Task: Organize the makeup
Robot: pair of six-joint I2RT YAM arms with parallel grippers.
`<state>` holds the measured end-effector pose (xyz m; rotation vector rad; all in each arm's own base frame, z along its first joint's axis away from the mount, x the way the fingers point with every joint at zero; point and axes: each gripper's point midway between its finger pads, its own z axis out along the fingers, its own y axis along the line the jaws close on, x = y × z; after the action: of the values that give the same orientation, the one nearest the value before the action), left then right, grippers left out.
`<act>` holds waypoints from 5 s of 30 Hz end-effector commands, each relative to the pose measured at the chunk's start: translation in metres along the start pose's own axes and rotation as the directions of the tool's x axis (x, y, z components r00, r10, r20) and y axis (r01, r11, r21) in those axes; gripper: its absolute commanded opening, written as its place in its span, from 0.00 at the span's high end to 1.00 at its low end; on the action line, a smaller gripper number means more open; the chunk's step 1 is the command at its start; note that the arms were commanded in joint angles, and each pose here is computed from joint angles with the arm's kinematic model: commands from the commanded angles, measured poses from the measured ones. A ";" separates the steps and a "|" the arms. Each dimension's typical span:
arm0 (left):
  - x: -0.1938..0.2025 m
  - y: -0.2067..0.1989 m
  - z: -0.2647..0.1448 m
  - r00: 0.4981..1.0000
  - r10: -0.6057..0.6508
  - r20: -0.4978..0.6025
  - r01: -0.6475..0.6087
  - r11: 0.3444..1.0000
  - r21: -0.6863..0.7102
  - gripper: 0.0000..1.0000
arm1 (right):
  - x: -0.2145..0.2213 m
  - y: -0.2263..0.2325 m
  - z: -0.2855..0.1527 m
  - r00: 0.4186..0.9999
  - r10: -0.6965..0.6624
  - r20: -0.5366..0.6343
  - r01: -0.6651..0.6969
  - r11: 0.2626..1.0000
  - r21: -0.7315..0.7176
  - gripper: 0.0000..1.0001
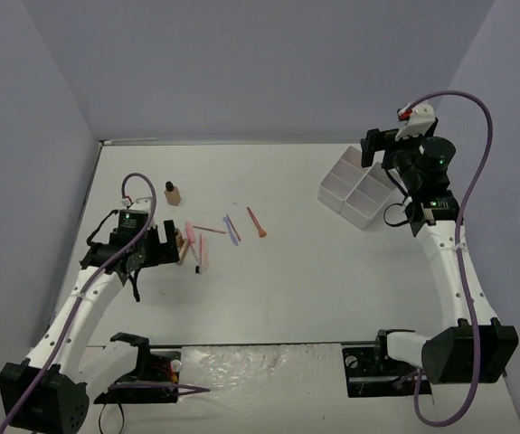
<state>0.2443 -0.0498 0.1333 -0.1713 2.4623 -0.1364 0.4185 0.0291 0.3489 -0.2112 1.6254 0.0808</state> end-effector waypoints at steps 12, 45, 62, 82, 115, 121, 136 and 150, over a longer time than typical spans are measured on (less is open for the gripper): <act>-0.020 -0.040 0.064 0.996 0.052 0.066 -0.052 0.999 -0.005 0.32 | 0.003 0.099 -0.045 0.986 0.129 0.108 -0.101 0.967 -0.234 0.00; 0.017 -0.032 0.120 0.998 0.038 0.046 -0.036 0.999 -0.038 0.70 | 0.013 0.124 -0.079 0.985 -0.046 0.168 0.086 0.968 -0.237 0.00; 0.007 -0.074 0.080 0.992 0.069 0.105 -0.082 0.989 0.126 1.00 | 0.007 0.138 -0.077 0.993 -0.021 0.120 0.057 0.950 -0.306 0.00; -0.082 -0.229 -0.081 0.807 0.186 0.561 -0.513 0.690 0.510 1.00 | -0.032 0.254 -0.067 0.878 0.308 -0.367 -0.479 0.547 -0.687 0.10; -0.101 -0.277 -0.120 0.713 0.118 0.691 -0.596 0.622 0.508 1.00 | 0.029 0.299 -0.078 0.796 0.231 -0.559 -0.595 0.465 -0.655 0.65; -0.095 -0.278 -0.112 0.728 0.130 0.674 -0.590 0.619 0.518 1.00 | 0.023 0.292 -0.074 0.823 0.246 -0.513 -0.560 0.507 -0.656 0.92; -0.094 -0.246 -0.084 0.798 0.117 0.592 -0.447 0.773 0.450 0.14 | 0.032 0.228 -0.035 0.890 0.278 -0.360 -0.440 0.731 -0.522 1.00; -0.110 -0.075 -0.072 0.903 0.059 0.427 -0.091 0.994 0.054 0.03 | 0.100 0.006 0.026 0.938 0.306 -0.162 -0.242 0.914 0.327 1.00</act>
<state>0.2969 -0.1623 0.2336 0.1165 2.0495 -0.2678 0.4080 0.0904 0.2231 0.0798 2.0070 0.2793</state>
